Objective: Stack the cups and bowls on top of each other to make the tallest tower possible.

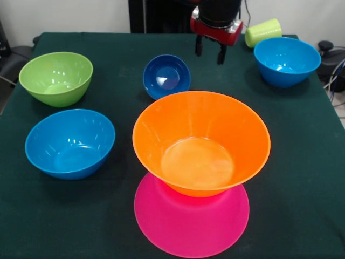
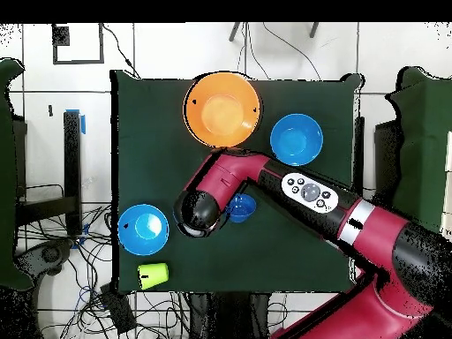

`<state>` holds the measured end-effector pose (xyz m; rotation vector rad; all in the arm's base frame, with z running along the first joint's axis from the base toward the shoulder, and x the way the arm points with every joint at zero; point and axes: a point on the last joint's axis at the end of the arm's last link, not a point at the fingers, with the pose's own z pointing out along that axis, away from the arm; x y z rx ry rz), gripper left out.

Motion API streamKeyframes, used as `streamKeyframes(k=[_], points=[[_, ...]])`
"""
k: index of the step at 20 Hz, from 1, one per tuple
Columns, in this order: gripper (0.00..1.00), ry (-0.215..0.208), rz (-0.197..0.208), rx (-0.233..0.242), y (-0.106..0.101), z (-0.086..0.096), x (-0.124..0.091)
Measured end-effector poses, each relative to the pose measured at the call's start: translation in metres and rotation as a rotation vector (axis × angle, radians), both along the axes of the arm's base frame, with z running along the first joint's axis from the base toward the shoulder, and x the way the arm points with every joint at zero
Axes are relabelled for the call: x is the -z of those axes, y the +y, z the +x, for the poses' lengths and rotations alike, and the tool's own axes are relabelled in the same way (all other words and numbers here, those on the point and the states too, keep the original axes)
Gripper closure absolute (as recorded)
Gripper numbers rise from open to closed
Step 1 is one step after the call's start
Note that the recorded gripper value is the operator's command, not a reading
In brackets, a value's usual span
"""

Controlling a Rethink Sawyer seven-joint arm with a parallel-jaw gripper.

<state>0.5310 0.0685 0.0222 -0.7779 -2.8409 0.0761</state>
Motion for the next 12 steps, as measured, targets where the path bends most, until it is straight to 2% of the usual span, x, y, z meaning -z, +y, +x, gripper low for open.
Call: streamKeyframes(k=[12], points=[[0.0, -0.015, -0.007, 0.0, -0.011, 0.0, 0.002]])
